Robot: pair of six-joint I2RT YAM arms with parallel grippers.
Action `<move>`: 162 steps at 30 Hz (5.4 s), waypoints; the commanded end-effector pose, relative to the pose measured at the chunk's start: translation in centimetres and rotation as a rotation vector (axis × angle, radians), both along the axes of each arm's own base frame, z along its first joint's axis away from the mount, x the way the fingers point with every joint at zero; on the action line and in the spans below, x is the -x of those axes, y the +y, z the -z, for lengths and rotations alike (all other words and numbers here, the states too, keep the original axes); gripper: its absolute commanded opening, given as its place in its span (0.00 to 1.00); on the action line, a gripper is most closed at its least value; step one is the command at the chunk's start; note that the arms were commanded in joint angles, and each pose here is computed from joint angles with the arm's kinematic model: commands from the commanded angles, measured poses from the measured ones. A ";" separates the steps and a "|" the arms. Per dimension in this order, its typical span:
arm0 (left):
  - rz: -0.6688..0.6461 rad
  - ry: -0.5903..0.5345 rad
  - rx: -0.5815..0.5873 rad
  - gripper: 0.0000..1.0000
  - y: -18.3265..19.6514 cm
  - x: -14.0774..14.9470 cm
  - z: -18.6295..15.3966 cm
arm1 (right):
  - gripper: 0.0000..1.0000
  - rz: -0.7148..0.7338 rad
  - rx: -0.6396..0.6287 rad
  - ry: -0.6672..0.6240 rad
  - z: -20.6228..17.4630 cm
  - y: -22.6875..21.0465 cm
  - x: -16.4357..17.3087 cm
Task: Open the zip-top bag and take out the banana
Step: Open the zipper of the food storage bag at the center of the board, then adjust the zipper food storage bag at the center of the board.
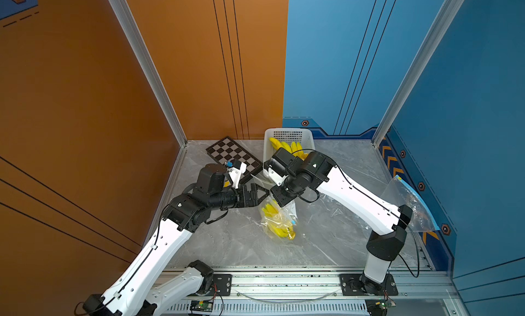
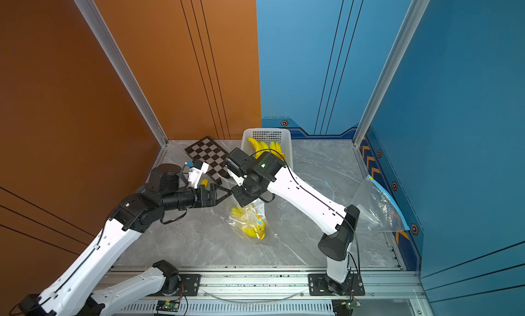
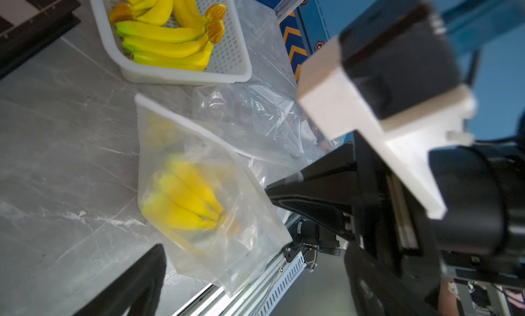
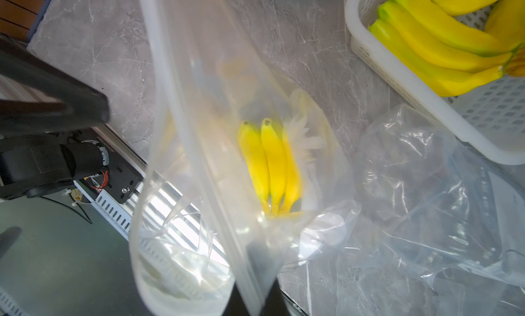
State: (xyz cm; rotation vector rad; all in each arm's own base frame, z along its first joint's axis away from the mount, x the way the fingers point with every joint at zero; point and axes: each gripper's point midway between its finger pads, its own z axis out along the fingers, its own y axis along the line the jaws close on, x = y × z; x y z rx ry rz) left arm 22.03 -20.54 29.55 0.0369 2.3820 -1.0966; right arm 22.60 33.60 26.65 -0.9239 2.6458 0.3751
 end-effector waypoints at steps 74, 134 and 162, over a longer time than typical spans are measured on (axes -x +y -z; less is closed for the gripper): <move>0.006 0.402 -0.262 0.00 -1.0 0.4 5.4 | 0.57 0.104 -0.079 0.079 8.5 3.2 2.8; -0.060 0.372 -0.200 0.00 -0.1 -0.4 3.9 | 0.00 -0.085 -0.255 0.105 5.6 8.0 5.4; -0.103 0.346 -0.176 0.00 0.6 -1.3 2.7 | 0.00 -0.215 0.008 0.239 12.8 2.4 6.8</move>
